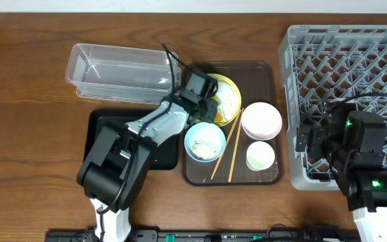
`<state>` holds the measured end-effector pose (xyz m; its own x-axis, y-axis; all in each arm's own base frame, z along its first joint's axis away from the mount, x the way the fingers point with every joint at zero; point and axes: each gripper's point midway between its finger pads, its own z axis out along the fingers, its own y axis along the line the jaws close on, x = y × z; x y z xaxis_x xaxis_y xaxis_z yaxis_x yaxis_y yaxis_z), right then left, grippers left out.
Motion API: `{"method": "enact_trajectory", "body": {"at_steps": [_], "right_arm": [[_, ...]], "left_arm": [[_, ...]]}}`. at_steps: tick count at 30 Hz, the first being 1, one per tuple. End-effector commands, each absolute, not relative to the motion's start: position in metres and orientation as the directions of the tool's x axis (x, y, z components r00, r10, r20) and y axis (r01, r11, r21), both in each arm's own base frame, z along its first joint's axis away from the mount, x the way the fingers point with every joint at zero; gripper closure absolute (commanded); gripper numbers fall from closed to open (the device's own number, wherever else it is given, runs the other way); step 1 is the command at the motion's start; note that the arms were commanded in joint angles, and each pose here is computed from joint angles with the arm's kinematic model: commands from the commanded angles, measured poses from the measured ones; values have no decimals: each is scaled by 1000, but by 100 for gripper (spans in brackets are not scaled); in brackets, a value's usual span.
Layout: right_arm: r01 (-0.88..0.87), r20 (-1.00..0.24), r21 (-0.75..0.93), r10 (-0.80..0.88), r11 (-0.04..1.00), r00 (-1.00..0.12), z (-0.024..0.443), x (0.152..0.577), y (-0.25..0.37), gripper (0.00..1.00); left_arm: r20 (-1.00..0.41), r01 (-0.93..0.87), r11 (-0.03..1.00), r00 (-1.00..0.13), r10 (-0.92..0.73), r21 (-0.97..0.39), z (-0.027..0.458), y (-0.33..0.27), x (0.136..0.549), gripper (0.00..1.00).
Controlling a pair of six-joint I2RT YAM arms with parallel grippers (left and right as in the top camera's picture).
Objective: Sort waste into correct bins and load items into the dishwasher rack
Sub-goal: 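Reach the left gripper to the yellow plate and grasp the snack wrapper, then carry the wrapper with the left gripper and drop it into the clear bin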
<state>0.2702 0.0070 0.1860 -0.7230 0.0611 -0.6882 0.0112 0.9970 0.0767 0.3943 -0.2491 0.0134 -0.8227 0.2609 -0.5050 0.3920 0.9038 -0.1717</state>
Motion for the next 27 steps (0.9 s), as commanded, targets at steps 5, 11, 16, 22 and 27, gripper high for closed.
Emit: {"method": "enact_trajectory", "body": {"at_steps": [5,11,16,22,27], "right_arm": [[-12,-704,74,43,997,-709,196,272,11,1],[-12,-704,73,43,997,-709,196,272,11,1],[-12,-704,73,43,997,-709,196,272,11,1],[-12,-703,73,43,997,-710,196,272,11,1],[-13,-703,74,43,997,-710,196,272,11,1]], "left_arm": [[-618,396,901,-757,212,-175,80,-249,415,93],[-721,251,957,-690,69,-149,155,-186,436,93],[-765,102,987,-643,-30,-125,183,-122,454,93],[-745,-32,993,-659,-105,-112,167,-64,468,93],[-730,-78,991,-670,-133,-108,151,-43,476,54]]}}
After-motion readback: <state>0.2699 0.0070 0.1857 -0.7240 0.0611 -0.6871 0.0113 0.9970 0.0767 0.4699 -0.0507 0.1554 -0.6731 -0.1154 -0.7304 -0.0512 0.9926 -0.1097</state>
